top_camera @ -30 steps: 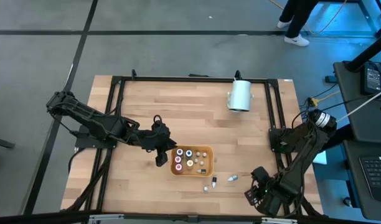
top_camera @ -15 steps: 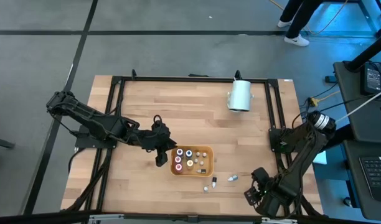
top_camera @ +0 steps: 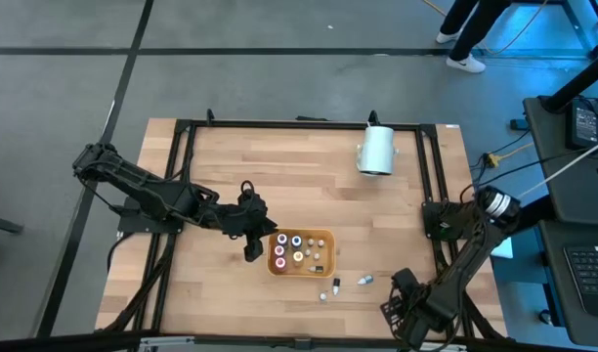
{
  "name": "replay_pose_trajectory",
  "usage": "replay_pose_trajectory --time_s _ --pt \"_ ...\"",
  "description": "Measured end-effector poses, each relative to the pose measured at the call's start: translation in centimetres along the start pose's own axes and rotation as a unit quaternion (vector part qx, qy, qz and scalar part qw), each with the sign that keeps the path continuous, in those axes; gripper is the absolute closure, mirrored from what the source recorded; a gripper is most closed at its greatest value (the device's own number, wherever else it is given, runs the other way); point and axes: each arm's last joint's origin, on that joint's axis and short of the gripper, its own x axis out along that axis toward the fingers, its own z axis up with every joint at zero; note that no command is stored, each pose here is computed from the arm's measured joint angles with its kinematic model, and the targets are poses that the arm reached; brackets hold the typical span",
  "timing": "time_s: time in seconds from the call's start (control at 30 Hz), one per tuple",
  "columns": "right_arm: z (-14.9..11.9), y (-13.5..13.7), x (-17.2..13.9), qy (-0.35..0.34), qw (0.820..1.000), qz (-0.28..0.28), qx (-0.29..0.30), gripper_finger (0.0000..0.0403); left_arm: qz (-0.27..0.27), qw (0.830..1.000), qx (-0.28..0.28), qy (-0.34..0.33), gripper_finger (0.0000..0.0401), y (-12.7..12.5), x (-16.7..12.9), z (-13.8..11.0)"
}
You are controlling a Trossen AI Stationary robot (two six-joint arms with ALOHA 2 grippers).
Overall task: Pick & Place food coloring
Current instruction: Put the small orange food coloring bottle in the yellow bin
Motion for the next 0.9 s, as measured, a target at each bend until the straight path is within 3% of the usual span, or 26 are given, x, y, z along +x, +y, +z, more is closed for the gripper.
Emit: replay_pose_trajectory --time_s 0.33,0.57,0.9 --pt "-0.1 0.1 0.4 0.0 1.0 -0.008 0.006 0.0225 0.0 1.0 0.0 0.0 0.0342 0.0 0.0 0.0" --pt "0.0 0.1 2.2 0.017 1.0 0.022 0.007 0.0254 0.0 1.0 0.0 0.0 0.0342 0.0 0.0 0.0" --pt "0.2 -0.3 2.6 0.006 1.0 0.008 0.005 0.0317 0.0 1.0 0.0 0.0 0.0342 0.0 0.0 0.0"
